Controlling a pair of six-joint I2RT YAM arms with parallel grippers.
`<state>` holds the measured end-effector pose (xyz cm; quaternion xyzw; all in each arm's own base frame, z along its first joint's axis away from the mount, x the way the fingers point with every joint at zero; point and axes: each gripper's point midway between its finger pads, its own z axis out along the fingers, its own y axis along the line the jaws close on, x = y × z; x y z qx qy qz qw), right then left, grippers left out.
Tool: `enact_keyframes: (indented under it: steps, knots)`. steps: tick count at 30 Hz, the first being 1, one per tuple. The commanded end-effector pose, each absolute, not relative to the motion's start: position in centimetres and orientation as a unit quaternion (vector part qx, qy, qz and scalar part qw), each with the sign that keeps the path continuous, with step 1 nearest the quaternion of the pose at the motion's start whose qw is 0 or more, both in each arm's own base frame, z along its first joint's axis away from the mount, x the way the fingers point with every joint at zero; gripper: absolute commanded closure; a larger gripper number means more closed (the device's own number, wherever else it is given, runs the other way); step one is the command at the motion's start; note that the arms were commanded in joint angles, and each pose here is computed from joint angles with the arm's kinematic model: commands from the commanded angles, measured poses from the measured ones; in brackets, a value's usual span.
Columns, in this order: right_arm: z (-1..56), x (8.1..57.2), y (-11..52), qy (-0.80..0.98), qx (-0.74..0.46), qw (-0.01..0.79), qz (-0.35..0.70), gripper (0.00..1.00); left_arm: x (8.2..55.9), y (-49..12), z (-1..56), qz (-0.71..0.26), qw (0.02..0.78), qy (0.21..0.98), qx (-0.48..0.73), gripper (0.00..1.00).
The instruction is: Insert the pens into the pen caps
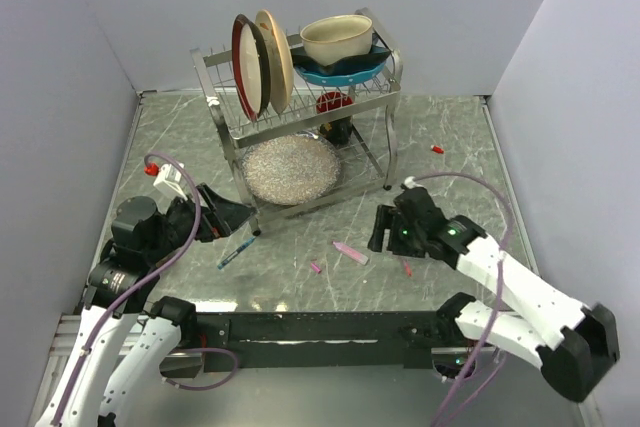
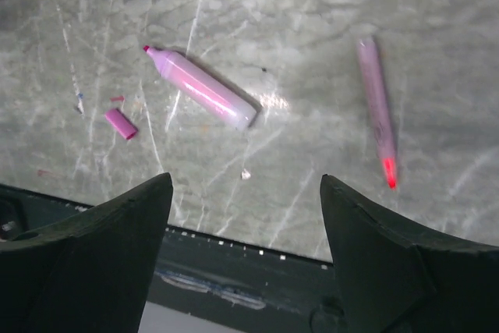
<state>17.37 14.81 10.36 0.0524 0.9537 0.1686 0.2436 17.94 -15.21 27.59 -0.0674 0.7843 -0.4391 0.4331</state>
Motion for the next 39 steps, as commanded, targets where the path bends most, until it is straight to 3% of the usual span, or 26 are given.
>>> enact_keyframes:
  steps: [1,7,16,39]
  knots:
    - [10.8,20.5,17.6,0.945,0.0,0.283,0.162,0.17,18.0,-15.0,29.6,-0.445,0.458,0.766,-0.068,0.01]
    - [8.3,22.2,19.4,0.959,-0.066,0.266,0.067,0.23,17.7,-14.8,29.8,-0.442,0.461,0.767,-0.065,0.01]
    - [7.0,22.3,23.7,0.95,-0.165,0.263,0.042,0.29,17.5,-14.3,29.8,-0.428,0.469,0.77,-0.066,0.0]
    - [1.5,22.1,24.6,0.956,-0.168,0.238,0.023,0.56,16.8,-14.7,29.7,-0.436,0.454,0.775,-0.059,0.01]
